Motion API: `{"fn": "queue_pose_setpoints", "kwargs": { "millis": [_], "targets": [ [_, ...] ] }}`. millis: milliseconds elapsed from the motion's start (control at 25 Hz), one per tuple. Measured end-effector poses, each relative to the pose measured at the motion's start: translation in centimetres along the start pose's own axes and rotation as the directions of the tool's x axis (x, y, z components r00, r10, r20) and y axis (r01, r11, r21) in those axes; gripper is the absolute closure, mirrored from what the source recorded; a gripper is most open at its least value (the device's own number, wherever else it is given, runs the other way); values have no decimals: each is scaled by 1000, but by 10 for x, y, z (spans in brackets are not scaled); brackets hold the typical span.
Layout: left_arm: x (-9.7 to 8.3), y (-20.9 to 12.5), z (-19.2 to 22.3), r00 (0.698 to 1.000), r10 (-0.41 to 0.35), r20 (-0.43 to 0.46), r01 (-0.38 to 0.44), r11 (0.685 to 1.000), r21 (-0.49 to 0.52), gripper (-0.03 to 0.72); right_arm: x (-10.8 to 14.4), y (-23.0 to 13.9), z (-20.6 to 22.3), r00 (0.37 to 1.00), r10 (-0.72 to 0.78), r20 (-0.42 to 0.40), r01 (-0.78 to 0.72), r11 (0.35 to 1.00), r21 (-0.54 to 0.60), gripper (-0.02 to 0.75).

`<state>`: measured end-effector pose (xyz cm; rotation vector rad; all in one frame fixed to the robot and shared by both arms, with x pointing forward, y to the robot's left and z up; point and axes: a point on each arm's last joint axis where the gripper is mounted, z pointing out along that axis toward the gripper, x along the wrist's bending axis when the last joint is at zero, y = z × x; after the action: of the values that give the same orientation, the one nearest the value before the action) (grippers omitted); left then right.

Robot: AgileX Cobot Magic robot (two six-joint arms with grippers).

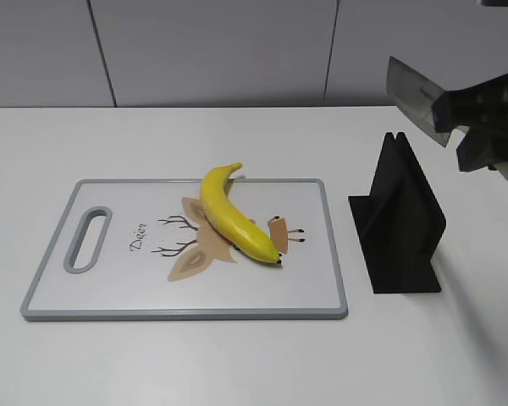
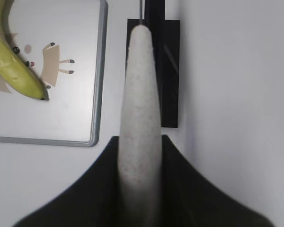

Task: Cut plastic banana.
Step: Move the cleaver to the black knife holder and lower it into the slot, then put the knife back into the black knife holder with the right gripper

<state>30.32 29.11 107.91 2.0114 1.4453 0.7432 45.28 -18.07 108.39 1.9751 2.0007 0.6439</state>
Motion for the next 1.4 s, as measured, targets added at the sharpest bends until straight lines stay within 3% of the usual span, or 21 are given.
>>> {"fn": "queue_pose_setpoints", "kwargs": {
  "millis": [200, 680, 1400],
  "targets": [
    [-3, -27, -9, 1000, -5, -8, 4, 996, -85, 113, 11, -3, 4, 1000, 0, 25, 1, 1000, -23, 559],
    [-8, -70, -29, 1000, -21, -18, 16, 966, -260, 113, 6, -17, 22, 999, 9, 40, -9, 1000, 4, 559],
    [-9, -71, -30, 1000, -22, -16, 17, 964, -266, 113, 0, -28, 39, 997, 63, 48, -61, 998, -33, 559]
  ]
}}
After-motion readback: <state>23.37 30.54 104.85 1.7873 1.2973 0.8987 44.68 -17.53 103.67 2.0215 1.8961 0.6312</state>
